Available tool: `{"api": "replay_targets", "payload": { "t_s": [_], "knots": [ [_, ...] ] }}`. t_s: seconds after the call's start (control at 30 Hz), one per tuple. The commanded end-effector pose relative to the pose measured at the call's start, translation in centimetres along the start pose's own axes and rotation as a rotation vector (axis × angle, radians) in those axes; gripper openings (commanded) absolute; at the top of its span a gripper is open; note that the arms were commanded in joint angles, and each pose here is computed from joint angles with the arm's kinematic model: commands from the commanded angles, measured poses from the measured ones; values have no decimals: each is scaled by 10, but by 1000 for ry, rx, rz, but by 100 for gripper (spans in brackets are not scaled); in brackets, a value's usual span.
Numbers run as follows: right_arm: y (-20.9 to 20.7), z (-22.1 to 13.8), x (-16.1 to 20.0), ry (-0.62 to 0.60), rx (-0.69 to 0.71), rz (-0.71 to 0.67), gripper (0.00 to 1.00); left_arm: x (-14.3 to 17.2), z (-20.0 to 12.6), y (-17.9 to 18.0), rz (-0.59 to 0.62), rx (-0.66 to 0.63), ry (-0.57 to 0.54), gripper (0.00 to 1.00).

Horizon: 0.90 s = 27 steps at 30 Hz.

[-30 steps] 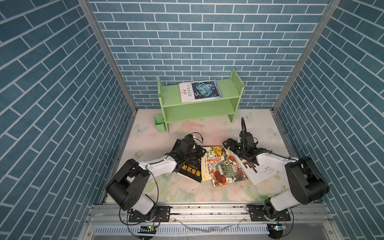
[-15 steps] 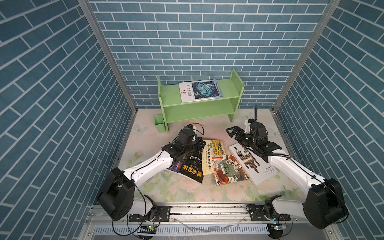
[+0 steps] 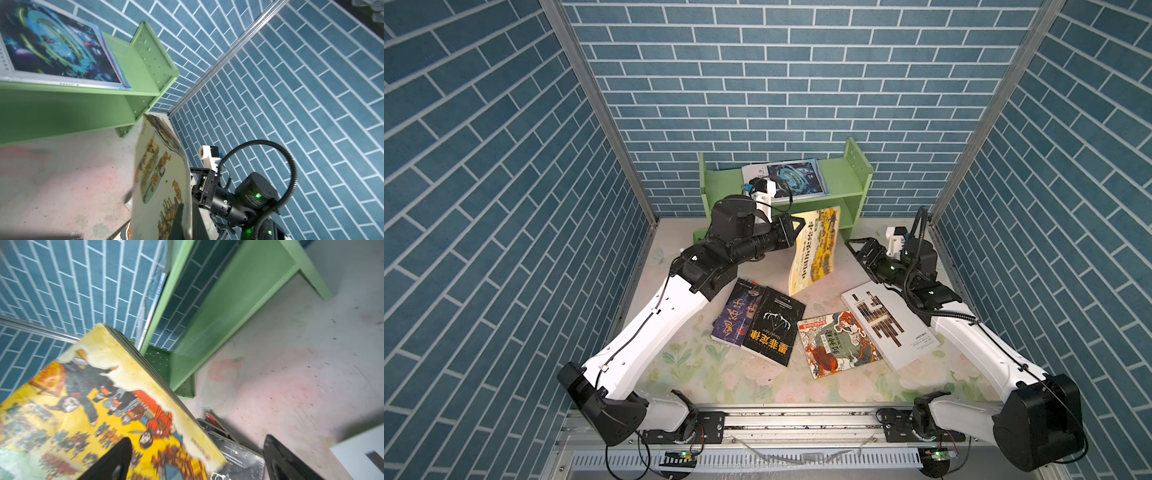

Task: Stacking books/files
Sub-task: Pick up the book at the center of the table.

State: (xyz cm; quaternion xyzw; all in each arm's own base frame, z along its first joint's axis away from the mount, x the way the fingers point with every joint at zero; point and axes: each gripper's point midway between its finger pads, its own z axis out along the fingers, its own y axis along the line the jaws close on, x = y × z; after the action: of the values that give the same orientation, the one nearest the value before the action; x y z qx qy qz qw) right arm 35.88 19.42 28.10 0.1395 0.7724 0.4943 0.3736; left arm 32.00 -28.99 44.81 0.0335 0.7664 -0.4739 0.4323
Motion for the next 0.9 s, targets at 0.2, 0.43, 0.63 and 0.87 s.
{"api": "replay_targets", "payload": {
  "t_s": [0.2, 0.43, 0.63, 0.87],
  "knots": [
    [77, -15, -29, -79, -392, 60, 99, -69, -2, -43, 29, 138, -134, 0],
    [82, -9, -27, -54, -464, 70, 98, -103, 7, -64, -9, 255, -192, 0],
    [71, -6, -35, -100, -433, 86, 98, -101, 18, -57, -14, 232, -160, 0],
    [4, -35, -44, -223, -124, 107, 99, -50, 21, 7, -76, 39, -77, 0]
  ]
}}
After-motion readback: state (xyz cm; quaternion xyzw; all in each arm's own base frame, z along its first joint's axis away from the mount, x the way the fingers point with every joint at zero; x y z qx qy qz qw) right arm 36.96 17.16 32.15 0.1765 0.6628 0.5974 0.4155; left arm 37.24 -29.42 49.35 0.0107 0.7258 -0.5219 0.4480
